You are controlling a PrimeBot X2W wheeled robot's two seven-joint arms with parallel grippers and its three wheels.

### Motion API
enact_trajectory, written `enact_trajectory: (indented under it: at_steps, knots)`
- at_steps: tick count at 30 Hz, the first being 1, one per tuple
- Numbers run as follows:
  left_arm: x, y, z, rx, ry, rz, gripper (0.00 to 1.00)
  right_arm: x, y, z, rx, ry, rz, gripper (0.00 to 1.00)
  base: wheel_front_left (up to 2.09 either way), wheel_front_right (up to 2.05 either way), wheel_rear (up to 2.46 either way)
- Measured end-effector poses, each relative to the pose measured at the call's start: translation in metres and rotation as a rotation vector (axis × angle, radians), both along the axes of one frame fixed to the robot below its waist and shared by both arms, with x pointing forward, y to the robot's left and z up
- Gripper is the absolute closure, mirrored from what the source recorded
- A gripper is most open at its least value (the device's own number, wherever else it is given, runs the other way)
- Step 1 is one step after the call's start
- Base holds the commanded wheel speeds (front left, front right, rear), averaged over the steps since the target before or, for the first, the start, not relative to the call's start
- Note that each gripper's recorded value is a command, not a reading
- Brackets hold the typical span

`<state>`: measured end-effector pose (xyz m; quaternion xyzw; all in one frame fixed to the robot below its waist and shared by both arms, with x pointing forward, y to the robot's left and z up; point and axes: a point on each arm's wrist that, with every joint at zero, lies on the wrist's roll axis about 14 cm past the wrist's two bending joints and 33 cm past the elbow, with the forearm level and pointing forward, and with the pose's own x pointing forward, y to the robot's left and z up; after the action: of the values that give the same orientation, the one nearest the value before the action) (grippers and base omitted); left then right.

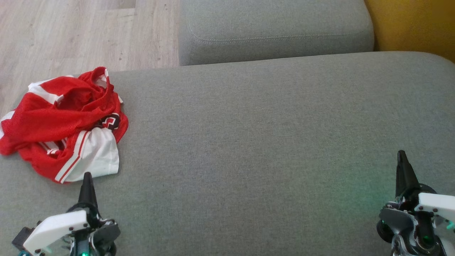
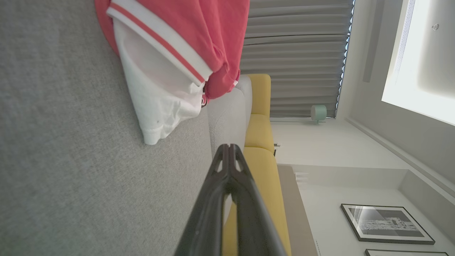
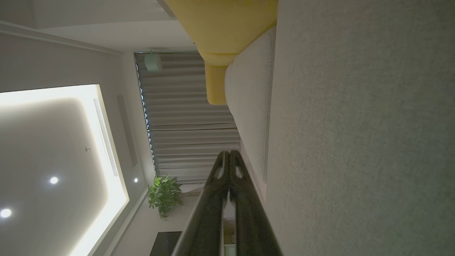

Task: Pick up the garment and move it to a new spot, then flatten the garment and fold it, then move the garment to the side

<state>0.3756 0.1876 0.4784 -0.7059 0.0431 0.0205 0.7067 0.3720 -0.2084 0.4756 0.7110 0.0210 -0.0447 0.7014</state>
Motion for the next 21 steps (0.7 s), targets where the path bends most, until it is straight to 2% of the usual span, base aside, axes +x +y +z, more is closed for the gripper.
enact_trajectory:
  at_steps: [21]
  knots:
    - [0.0,0.0,0.0,0.0,0.0,0.0,1.0,0.0,0.0,0.0,0.0,0.0,0.0,1.0,0.0,0.0,0.0]
